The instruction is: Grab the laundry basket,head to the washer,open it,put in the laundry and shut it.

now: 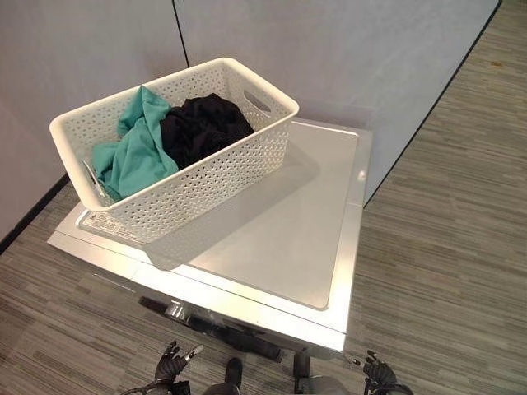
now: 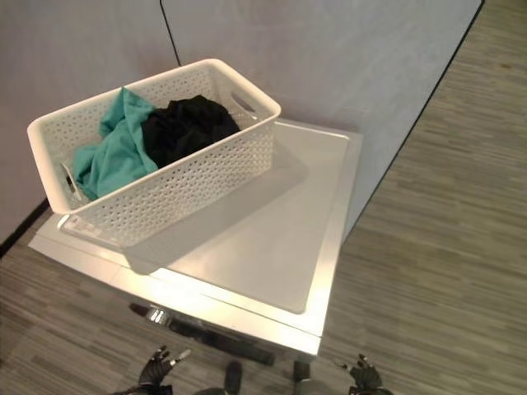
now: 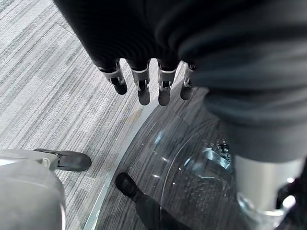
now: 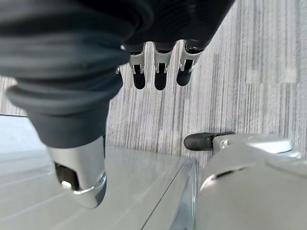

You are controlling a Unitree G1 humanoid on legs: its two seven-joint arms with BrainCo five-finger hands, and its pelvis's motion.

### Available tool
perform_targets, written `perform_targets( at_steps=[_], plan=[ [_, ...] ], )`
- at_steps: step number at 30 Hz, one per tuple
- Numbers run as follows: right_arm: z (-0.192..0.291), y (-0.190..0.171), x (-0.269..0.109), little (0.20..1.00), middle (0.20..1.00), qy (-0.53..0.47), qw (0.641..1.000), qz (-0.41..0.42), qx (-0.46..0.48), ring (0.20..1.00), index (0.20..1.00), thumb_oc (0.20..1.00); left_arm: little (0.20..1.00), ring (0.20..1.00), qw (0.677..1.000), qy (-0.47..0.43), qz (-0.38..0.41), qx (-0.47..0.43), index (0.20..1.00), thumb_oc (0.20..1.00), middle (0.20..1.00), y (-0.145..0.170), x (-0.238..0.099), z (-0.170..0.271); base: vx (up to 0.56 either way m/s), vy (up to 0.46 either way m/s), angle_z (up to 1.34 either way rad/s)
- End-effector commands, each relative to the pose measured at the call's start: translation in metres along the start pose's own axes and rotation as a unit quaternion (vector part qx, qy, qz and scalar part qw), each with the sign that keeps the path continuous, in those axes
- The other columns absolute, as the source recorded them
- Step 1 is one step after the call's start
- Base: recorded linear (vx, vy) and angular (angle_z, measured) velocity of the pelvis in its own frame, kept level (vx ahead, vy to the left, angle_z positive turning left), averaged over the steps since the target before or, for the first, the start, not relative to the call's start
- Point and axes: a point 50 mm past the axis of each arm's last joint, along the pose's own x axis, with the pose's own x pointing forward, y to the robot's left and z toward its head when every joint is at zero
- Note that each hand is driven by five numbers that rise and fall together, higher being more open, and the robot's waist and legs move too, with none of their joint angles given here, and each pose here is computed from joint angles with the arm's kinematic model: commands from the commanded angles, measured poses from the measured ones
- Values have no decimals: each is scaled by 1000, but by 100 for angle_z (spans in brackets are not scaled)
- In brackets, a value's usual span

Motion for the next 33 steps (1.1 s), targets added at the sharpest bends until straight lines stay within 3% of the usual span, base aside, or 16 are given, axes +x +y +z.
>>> perform_targets(
  at_steps=[1,8,19,26,33],
  plan=[
    [16,-10,6,1000,1000,-16,999,-39,-22,1000,1000,1000,1000,1000,1000,-27,9,6,1000,1000,1000,1,7,16,-111,-67,4],
    [37,-12,11,1000,1000,-35,995,-52,-76,1000,1000,1000,1000,1000,996,-84,-8,6,1000,1000,1000,-11,14,51,-141,-6,21],
    [27,-23,10,1000,1000,0,995,-78,-67,1000,1000,1000,1000,1000,996,-66,-42,50,1000,1000,1000,-19,10,37,-12,369,16],
    [85,21,18,1000,1000,-75,987,-19,-138,1000,1000,1000,1000,1000,989,-93,-56,103,1000,1000,1000,-15,14,59,-117,374,-33],
    [100,29,16,1000,1000,-112,982,1,-150,1000,1000,1000,1000,1000,991,-80,-37,96,1000,1000,1000,-1,15,57,-154,111,4]
  ],
)
